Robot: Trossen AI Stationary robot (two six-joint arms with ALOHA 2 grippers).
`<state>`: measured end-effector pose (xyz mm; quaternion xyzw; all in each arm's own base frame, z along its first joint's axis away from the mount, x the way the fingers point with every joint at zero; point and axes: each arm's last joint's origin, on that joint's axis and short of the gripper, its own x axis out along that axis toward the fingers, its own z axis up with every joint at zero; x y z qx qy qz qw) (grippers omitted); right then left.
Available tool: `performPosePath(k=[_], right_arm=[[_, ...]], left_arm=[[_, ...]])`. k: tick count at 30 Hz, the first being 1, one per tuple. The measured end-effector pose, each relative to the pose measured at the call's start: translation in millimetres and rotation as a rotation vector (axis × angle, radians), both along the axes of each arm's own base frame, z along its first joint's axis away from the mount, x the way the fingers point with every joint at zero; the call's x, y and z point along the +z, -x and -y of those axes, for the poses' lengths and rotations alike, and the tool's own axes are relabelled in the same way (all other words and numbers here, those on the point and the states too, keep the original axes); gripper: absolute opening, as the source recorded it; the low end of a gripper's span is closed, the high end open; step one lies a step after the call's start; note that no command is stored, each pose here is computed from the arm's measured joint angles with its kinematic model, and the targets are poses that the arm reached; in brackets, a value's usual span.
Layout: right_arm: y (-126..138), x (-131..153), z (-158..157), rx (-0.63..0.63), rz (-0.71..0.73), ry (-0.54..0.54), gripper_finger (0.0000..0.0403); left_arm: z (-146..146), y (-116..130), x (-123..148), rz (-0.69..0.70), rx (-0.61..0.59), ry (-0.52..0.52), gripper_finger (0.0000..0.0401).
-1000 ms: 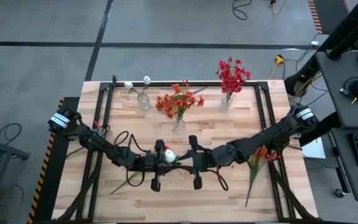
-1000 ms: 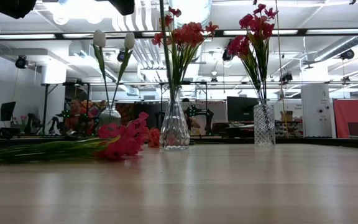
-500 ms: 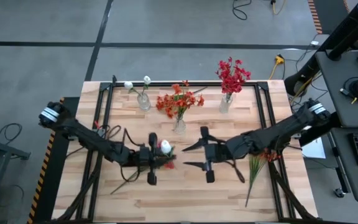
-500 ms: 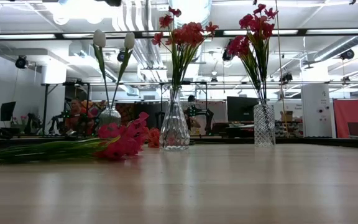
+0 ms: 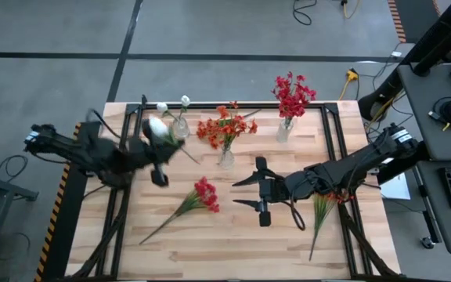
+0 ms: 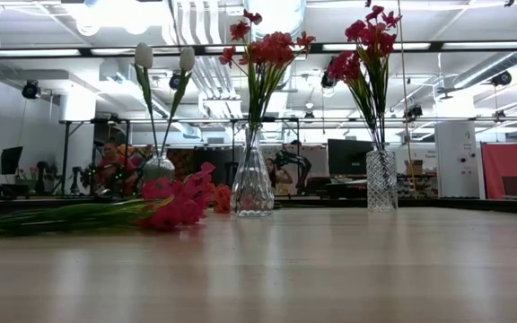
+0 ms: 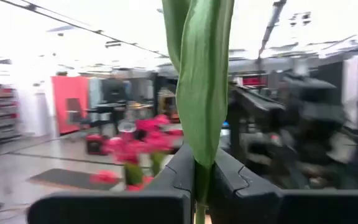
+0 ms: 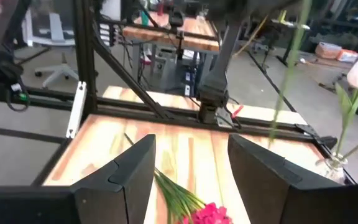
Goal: Sort flowers into vase by color
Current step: Put the white tulip into the top left transparent vase
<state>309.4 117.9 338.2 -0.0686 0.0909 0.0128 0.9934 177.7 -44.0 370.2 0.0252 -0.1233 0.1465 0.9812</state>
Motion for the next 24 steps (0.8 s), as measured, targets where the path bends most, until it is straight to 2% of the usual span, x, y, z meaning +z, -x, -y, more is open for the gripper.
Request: performPosePath(k=[5, 8, 12, 16, 24], right_arm=[[-4, -3, 4, -0.017, -0.007, 0.003, 0.0196], [-5, -5, 7, -0.027, -0.011, 0.004, 0.0196], [-6, -7, 9, -0.034, -0.017, 0.006, 0.0196], [-7, -7, 8, -0.033, -0.02, 0.007, 0.0196], [-7, -9, 8, -0.034, -0.028, 0.008, 0.0196]], left_arm=[[-20, 20, 46, -0.005, 0.07, -0.026, 0.0], [-29, 30, 75, -0.05, 0.126, -0.09, 0.0], [-43, 37, 100, -0.113, 0.239, -0.128, 0.0], [-56, 40, 112, -0.122, 0.289, -0.165, 0.0], [-97, 38, 109, -0.178, 0.368, -0.224, 0.0]])
